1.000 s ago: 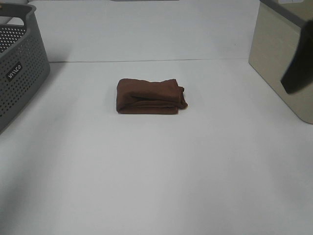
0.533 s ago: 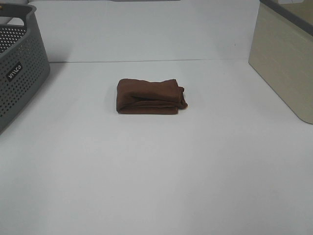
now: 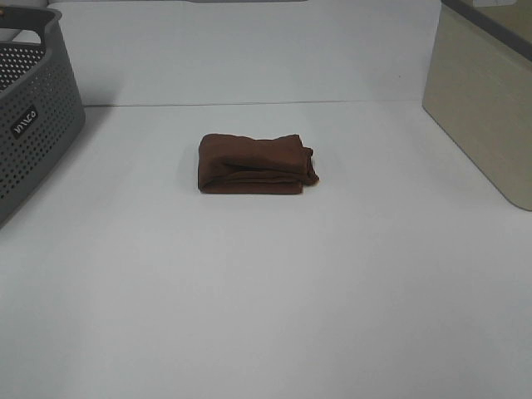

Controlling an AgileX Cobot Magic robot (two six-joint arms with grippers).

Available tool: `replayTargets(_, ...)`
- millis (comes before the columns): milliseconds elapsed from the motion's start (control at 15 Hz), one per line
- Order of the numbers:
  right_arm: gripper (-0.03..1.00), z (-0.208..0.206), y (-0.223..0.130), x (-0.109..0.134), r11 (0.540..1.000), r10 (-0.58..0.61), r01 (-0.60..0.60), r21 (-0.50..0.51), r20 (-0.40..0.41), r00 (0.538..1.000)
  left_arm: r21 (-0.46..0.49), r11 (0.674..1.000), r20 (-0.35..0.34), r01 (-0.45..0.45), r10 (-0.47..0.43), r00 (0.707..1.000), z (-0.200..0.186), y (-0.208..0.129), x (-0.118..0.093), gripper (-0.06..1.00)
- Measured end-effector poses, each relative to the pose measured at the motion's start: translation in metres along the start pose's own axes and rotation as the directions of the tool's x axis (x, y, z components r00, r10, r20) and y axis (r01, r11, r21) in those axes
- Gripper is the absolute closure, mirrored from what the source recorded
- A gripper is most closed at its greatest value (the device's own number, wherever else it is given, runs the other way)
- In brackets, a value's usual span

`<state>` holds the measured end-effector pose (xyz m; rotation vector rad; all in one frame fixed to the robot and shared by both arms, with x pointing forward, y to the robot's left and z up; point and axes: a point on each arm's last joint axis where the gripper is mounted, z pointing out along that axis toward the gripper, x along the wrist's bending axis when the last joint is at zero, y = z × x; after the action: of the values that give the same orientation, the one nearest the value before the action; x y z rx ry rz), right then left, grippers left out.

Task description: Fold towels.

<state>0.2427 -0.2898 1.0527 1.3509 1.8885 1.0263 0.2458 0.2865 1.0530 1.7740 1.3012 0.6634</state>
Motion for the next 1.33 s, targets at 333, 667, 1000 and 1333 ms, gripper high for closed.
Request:
replayTargets(333,0.11,-0.0008,-0.0008,0.0001,1.000,-0.001,0.001,-0.007,0.001,1.000,-0.005,0.999,0.018,-0.036,0.036,0.999,0.0000,0.0004,-0.0016,0.30)
replayTargets(667,0.11,-0.0008,-0.0008,0.0001,1.000,-0.001,0.001,-0.007,0.001,1.000,-0.006,0.999,0.025,-0.050,0.050,0.998,0.0000,0.0004,-0.0023,0.30)
replayTargets(1000,0.11,-0.0008,-0.0008,0.0001,1.000,-0.001,0.001,-0.007,0.001,1.000,-0.007,0.999,0.013,-0.043,0.043,0.999,0.0000,0.0005,-0.0021,0.30)
replayTargets(1333,0.11,-0.0021,-0.0015,-0.0001,0.995,0.094,-0.091,-0.028,0.159,0.983,-0.106,0.994,-0.164,0.030,-0.048,0.985,-0.0095,-0.0054,-0.0046,0.30)
